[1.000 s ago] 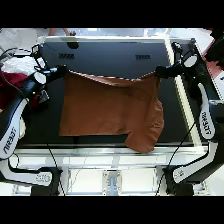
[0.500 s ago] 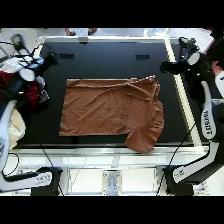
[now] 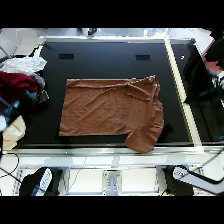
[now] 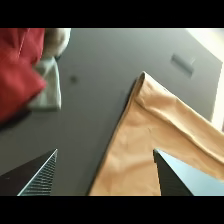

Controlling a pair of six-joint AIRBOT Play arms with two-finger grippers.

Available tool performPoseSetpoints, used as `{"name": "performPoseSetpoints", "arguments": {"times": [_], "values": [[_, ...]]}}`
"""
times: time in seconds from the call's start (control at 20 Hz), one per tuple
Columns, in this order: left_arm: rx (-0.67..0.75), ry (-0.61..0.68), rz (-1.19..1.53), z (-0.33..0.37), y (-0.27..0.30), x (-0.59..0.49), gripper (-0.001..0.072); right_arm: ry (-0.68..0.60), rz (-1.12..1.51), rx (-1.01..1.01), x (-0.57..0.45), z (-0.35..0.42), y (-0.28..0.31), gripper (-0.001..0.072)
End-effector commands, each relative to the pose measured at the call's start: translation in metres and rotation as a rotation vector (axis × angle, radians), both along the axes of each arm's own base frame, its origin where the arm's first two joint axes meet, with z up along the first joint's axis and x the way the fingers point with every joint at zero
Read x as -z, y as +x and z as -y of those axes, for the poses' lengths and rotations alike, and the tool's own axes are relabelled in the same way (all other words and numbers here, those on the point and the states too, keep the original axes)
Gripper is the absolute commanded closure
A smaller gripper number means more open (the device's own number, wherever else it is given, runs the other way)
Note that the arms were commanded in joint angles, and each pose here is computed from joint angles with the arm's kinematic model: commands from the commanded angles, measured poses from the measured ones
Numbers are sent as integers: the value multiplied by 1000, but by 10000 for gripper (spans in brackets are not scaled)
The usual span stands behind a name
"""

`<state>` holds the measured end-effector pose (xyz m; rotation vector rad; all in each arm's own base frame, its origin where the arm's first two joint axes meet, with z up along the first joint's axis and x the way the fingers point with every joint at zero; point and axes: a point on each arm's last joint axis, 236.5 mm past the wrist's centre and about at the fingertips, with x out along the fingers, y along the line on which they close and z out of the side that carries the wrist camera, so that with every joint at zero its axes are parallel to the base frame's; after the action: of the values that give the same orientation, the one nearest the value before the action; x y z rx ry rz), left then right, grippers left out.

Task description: Fold the shirts.

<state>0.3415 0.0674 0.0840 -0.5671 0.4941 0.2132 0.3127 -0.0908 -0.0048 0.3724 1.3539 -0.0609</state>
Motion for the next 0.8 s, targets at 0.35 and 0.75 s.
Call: {"name": "performPoseSetpoints", "arguments": {"times": [0.35, 0.75], "values": [[14, -227, 57, 41, -33, 6, 3, 379, -60, 134, 89, -88, -84, 329], [47, -245, 18, 51, -38, 13, 3, 457, 35, 207, 106, -97, -60, 327]]}}
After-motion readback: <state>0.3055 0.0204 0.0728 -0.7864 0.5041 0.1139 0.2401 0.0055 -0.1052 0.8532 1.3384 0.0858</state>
